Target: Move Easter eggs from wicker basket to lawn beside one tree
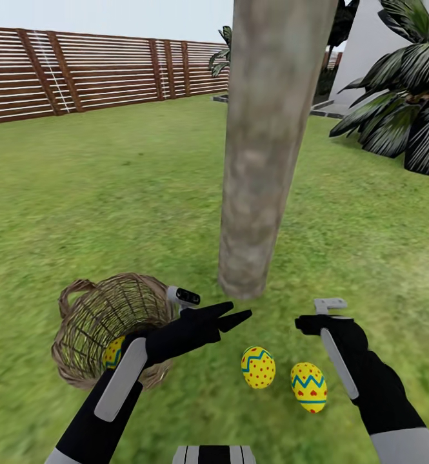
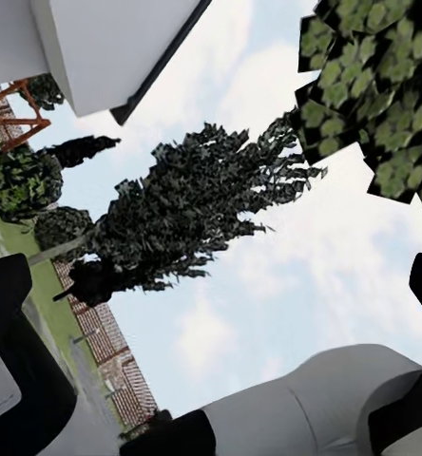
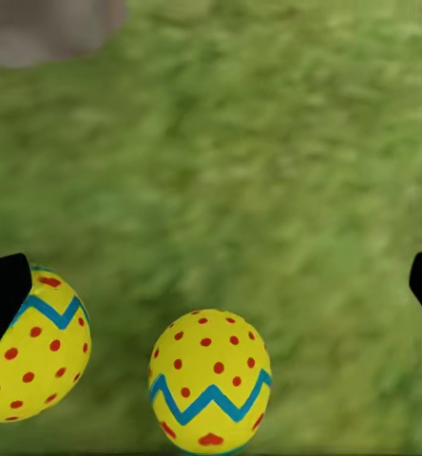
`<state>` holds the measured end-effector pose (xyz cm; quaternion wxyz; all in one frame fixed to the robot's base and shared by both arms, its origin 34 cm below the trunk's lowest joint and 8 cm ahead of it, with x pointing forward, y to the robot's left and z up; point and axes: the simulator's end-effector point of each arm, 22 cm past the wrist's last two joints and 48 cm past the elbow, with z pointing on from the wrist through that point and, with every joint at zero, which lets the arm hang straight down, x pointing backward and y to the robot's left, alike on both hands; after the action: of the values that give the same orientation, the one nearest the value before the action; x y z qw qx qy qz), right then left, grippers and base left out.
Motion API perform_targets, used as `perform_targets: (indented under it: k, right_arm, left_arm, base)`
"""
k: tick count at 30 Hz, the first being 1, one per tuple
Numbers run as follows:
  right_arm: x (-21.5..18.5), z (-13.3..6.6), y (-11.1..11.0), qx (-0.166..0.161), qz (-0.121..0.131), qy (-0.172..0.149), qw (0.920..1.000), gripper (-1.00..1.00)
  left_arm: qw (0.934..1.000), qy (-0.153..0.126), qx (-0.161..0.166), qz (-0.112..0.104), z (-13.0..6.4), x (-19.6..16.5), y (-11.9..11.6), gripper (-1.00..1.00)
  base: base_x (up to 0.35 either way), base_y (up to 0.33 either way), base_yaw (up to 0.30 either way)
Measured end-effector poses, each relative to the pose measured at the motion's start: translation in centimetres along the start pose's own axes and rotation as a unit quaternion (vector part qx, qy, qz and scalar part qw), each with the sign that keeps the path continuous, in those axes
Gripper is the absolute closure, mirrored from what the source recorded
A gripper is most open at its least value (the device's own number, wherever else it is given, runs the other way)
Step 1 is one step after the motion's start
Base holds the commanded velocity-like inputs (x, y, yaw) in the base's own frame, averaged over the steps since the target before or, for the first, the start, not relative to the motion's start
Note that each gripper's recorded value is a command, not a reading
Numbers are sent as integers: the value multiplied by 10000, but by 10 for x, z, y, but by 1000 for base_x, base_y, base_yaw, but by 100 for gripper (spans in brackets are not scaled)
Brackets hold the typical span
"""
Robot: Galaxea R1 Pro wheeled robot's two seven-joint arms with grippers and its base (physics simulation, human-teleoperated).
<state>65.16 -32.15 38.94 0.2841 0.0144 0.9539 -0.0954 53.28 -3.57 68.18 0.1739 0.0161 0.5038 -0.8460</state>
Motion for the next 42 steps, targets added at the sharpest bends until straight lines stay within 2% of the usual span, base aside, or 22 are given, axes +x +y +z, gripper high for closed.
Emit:
perform_targets:
  k: [2,6,8,9,11,12,13,14,17,19,20,21,24,27,32,33,36,37,42]
  right_arm:
    - [-1,-5,7,-177,128,4,9998,-100]
    - [-2,-10,9,-239,172,-14,9996,-100]
    - [-3,-13,12,-268,178,-28,9995,-100]
    - [-4,-14,12,-275,179,-42,9995,-100]
    - [-7,-18,13,-290,186,-79,9994,-100]
    - [-8,-20,13,-295,191,-98,9993,-100]
    - [-8,-21,13,-300,194,-103,9993,-100]
    - [-9,-23,13,-299,196,-119,9993,-100]
    - [-14,-28,14,-341,209,-178,9990,-100]
    - [-18,-35,35,-806,191,-217,9963,-100]
    - [-15,-42,55,-1255,153,-137,9919,-100]
    - [-14,-48,70,-1542,122,-90,9879,-100]
    - [-14,-67,118,-2077,-23,-84,9782,-100]
    - [-25,-96,180,-2594,79,-177,9656,-100]
    - [-41,-118,206,-2773,116,-330,9602,-100]
    - [-42,-122,211,-2808,52,-349,9591,-100]
    - [-33,-142,245,-2976,-494,-409,9525,-100]
    - [-32,-146,250,-2995,-596,-432,9512,-100]
    - [-36,-157,253,-3002,-729,-511,9497,-100]
  left_arm:
    - [10000,35,32,50,3,1,-6,-100]
    - [9999,81,62,118,6,3,-14,-100]
    - [9998,55,11,187,0,-2,-17,-100]
    - [9996,-86,-42,283,-9,-14,-21,-100]
    - [9960,-597,-249,622,-48,-56,-32,-100]
    - [9933,-763,-376,778,-66,-70,-37,-100]
    - [9883,-1008,-519,1024,-95,-92,-50,-100]
    - [9847,-1179,-526,1174,-111,-104,-62,-100]
    - [9771,-1471,-514,1451,-146,-126,-94,-100]
    - [9737,-1540,-562,1582,-157,-132,-106,-100]
    - [9730,-1547,-563,1615,-159,-133,-109,-100]
    - [9728,-1546,-555,1636,-159,-133,-112,-100]
    - [9722,-1530,-526,1693,-157,-132,-120,-100]
    - [9719,-1509,-484,1742,-154,-130,-126,-100]
    - [9708,-1476,-433,1839,-149,-129,-138,-100]
    - [9702,-1484,-423,1871,-149,-129,-141,-100]
    - [9626,-1701,-396,2071,-163,-138,-160,-100]
    - [9613,-1730,-371,2112,-164,-139,-164,-100]
    - [9542,-1730,-268,2424,-180,-141,-198,-100]
  base:
    - [0,0,0]
    - [0,0,0]
    - [0,0,0]
    - [0,0,0]
    - [0,0,0]
    - [0,0,0]
    - [0,0,0]
    - [0,0,0]
    - [0,0,0]
    - [0,0,0]
    - [0,0,0]
    - [0,0,0]
    - [0,0,0]
    - [0,0,0]
    - [0,0,0]
    - [0,0,0]
    - [0,0,0]
    - [0,0,0]
    - [0,0,0]
